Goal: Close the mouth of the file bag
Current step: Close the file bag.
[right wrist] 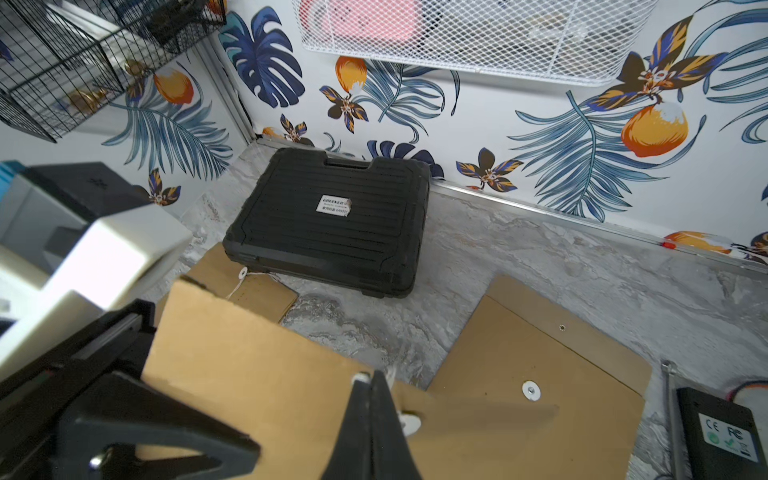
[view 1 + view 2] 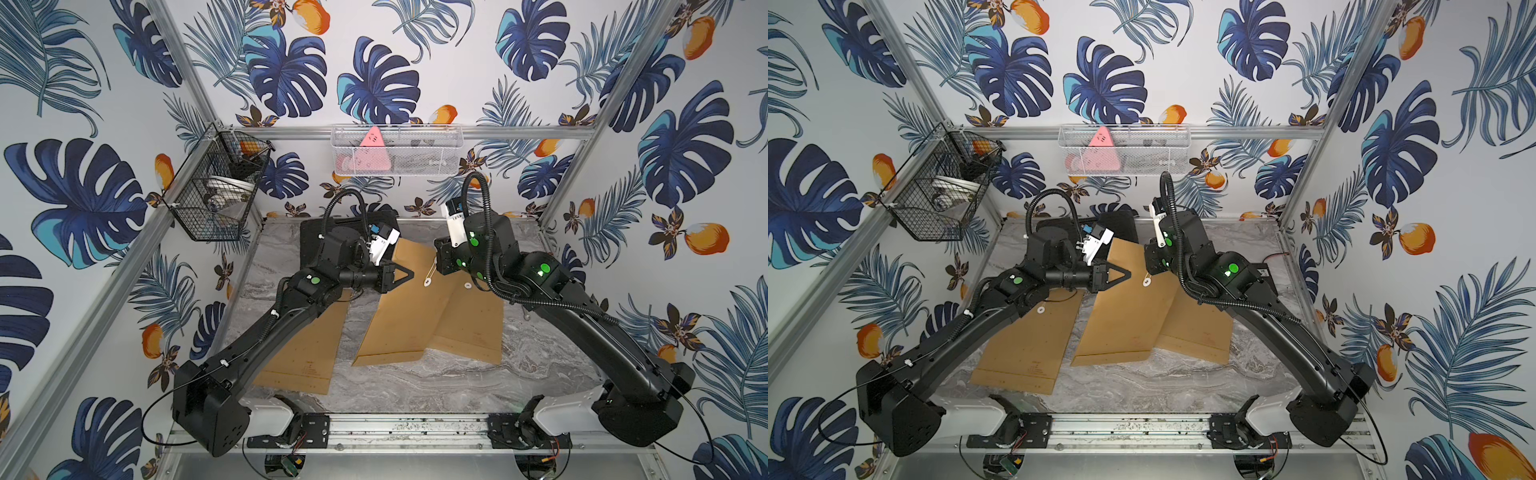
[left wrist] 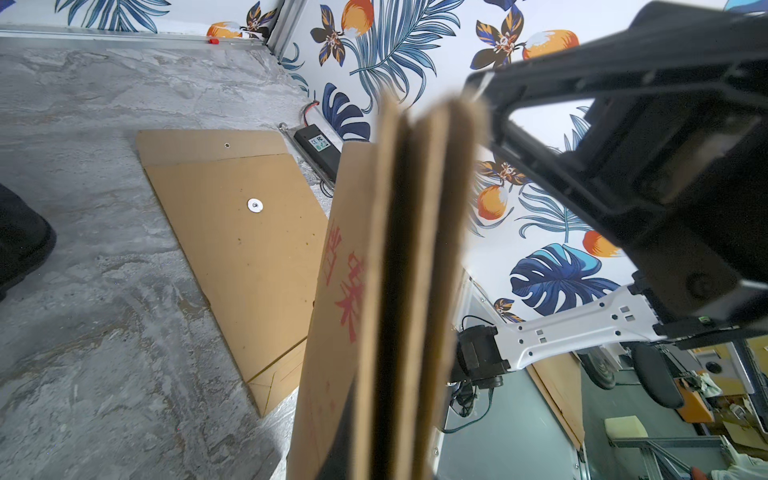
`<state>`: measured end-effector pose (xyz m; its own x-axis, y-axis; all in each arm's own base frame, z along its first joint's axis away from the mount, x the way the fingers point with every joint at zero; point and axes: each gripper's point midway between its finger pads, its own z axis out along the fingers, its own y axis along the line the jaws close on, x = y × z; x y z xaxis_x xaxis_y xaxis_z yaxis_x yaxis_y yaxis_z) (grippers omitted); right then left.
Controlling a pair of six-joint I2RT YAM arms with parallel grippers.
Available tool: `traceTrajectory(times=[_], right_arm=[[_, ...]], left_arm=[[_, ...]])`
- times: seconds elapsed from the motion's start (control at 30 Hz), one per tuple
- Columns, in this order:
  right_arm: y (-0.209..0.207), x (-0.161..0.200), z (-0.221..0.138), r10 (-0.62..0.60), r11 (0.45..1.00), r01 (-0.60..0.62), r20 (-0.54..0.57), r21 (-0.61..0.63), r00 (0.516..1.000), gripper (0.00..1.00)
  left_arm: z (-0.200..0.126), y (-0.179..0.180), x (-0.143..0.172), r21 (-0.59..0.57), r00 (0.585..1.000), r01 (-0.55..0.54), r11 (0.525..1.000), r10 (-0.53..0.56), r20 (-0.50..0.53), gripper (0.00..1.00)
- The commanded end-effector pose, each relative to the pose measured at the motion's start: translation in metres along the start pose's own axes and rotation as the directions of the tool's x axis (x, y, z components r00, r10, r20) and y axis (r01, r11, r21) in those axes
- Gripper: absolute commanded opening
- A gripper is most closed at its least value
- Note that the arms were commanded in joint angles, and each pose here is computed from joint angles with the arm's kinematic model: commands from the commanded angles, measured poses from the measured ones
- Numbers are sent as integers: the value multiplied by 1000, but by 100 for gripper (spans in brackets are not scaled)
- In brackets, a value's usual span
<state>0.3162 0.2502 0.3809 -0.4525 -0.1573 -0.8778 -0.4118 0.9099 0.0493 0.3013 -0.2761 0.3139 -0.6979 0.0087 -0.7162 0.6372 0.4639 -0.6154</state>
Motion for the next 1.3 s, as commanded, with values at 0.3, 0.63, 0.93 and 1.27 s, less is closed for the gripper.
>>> traceTrajectory(times=[0.3, 0.63, 0.93, 1.27], right_arm=[[-9, 32, 4, -73, 991, 91, -178, 94, 981, 0], [36, 33, 14, 43, 984, -84, -248, -158, 968, 0], [68, 35, 29, 209, 888, -291, -251, -357, 945, 0], [60, 33, 25, 341, 845, -359, -118, -396, 933, 0]], left_arm=[[-12, 15, -26, -80, 996, -33, 996, 40, 77, 0], [-13, 12, -29, -76, 993, -75, 994, 82, 90, 0], [-18, -2, -35, -24, 989, -71, 997, 73, 132, 0], [-26, -17, -47, 1, 982, -84, 996, 82, 168, 0]])
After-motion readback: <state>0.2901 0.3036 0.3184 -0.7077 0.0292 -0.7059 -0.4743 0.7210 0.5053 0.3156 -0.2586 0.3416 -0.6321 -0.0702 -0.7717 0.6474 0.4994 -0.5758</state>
